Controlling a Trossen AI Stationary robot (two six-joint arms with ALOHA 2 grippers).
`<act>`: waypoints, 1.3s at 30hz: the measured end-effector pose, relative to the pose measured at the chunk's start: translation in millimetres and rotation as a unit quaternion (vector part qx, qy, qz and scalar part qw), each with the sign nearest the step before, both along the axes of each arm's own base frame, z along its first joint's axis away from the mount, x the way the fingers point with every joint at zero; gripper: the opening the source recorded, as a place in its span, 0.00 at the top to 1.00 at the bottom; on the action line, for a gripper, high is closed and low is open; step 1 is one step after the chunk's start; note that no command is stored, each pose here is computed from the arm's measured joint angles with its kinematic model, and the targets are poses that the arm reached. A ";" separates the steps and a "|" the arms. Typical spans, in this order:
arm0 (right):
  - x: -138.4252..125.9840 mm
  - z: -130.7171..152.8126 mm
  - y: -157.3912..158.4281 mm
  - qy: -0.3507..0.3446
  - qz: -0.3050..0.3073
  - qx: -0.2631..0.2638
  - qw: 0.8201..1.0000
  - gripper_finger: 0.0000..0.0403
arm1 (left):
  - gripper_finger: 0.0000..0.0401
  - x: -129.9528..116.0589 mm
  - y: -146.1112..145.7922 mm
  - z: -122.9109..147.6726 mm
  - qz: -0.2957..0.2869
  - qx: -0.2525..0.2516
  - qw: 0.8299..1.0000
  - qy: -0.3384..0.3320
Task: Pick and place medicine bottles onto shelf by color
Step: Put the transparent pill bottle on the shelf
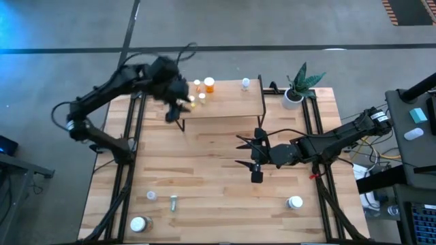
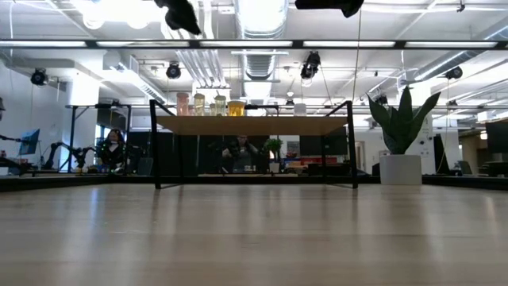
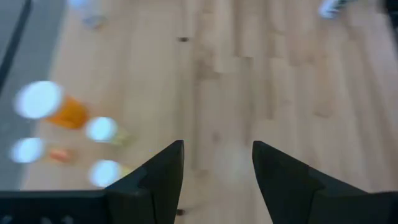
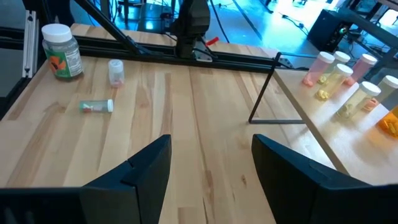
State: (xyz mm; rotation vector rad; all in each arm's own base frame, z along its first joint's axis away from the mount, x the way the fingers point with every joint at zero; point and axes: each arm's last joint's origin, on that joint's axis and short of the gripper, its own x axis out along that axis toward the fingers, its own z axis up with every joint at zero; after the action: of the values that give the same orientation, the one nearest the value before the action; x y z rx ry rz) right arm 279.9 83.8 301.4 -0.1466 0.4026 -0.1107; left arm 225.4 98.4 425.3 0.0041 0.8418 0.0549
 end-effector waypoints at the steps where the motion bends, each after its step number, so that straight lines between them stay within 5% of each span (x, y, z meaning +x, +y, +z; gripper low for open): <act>1: 0.0 0.0 0.0 0.000 0.000 0.000 1.000 0.47 | 0.57 -4.6 -8.7 -1.3 -0.005 -0.006 1.000 -0.005; 12: 0.0 0.0 0.0 0.000 0.000 0.000 1.000 0.47 | 0.57 -38.4 -96.1 -57.4 -0.047 -0.112 0.993 0.006; 20: -4.3 5.6 -1.6 -0.010 -0.004 0.005 1.000 0.47 | 0.57 -38.6 -137.4 -130.2 0.020 -0.200 0.975 0.099; 25: -11.0 14.9 -4.0 -0.029 -0.011 0.027 0.999 0.47 | 0.57 -36.0 -151.6 -168.2 0.098 -0.255 0.945 0.178; 33: -12.1 14.4 -4.2 -0.024 -0.012 0.030 0.999 0.47 | 0.57 -41.5 -176.7 -180.6 0.089 -0.269 0.928 0.241; 39: -12.0 11.3 -4.2 -0.012 -0.014 0.029 0.999 0.47 | 0.57 -54.0 -206.4 -190.1 0.061 -0.234 0.926 0.290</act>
State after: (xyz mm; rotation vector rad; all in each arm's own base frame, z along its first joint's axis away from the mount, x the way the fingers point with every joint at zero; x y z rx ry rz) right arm 267.8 79.6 312.7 -0.0827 0.3835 -0.1274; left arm 171.3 -108.0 235.2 -0.5052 1.4320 -0.0349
